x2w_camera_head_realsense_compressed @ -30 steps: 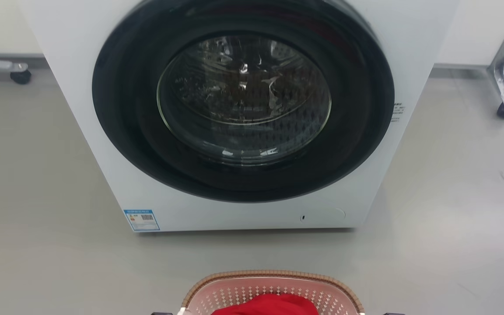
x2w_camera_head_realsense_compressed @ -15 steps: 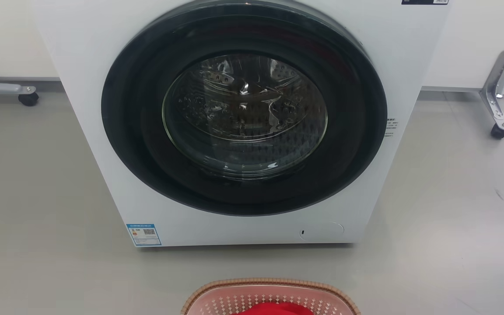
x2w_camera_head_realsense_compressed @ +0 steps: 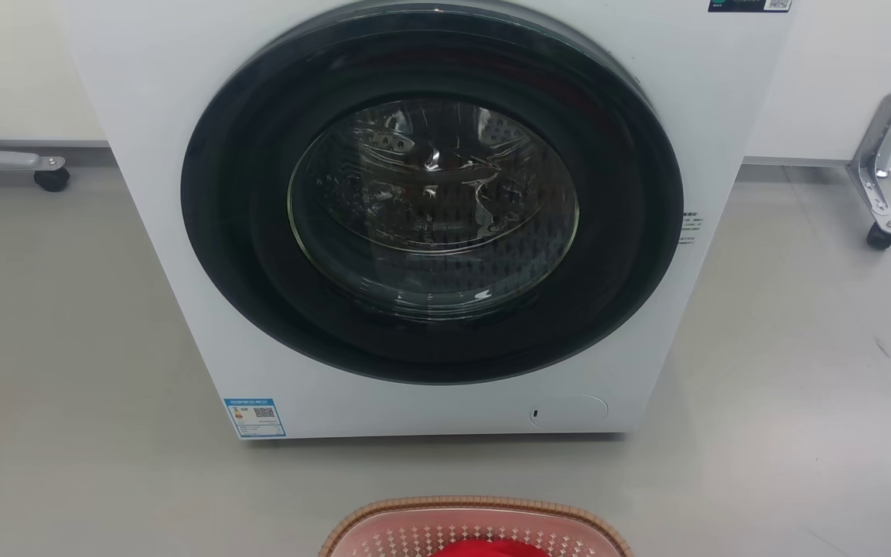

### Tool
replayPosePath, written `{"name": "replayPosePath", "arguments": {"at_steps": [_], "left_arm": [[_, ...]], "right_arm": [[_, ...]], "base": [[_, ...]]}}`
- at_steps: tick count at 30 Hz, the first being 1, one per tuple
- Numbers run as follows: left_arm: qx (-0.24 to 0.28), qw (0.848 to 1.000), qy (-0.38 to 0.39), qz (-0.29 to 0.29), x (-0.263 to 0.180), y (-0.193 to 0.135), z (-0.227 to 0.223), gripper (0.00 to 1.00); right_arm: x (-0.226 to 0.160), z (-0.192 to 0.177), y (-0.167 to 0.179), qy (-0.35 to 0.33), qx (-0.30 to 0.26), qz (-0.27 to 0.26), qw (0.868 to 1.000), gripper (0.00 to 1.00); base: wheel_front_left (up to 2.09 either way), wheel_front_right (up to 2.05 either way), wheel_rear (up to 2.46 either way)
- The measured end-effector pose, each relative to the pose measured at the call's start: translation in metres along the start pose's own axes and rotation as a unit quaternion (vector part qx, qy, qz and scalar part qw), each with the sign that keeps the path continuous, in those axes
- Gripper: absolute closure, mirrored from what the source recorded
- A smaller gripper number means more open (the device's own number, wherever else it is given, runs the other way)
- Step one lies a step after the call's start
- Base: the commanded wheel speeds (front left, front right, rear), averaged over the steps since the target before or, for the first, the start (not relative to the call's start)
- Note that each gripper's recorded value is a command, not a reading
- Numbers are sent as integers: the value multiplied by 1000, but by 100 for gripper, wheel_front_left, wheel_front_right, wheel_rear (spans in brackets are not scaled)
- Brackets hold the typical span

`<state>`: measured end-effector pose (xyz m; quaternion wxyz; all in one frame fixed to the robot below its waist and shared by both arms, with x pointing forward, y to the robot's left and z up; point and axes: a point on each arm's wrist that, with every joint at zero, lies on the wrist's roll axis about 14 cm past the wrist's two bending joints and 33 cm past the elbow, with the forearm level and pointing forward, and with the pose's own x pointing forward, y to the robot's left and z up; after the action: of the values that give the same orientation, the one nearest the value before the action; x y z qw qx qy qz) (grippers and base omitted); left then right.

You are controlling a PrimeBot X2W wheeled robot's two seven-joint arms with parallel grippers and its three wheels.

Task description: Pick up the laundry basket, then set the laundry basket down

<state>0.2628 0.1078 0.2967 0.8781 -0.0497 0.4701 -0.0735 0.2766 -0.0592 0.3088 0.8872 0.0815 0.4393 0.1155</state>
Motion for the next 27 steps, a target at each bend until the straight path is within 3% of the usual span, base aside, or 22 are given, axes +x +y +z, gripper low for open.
{"name": "replayPosePath", "arguments": {"at_steps": [27], "left_arm": [[1, 1000, 16, 1, 5, 0, -7, 100]], "right_arm": [[6, 2, -3, 4, 14, -4, 1000, 100]], "base": [[0, 0, 0]]}}
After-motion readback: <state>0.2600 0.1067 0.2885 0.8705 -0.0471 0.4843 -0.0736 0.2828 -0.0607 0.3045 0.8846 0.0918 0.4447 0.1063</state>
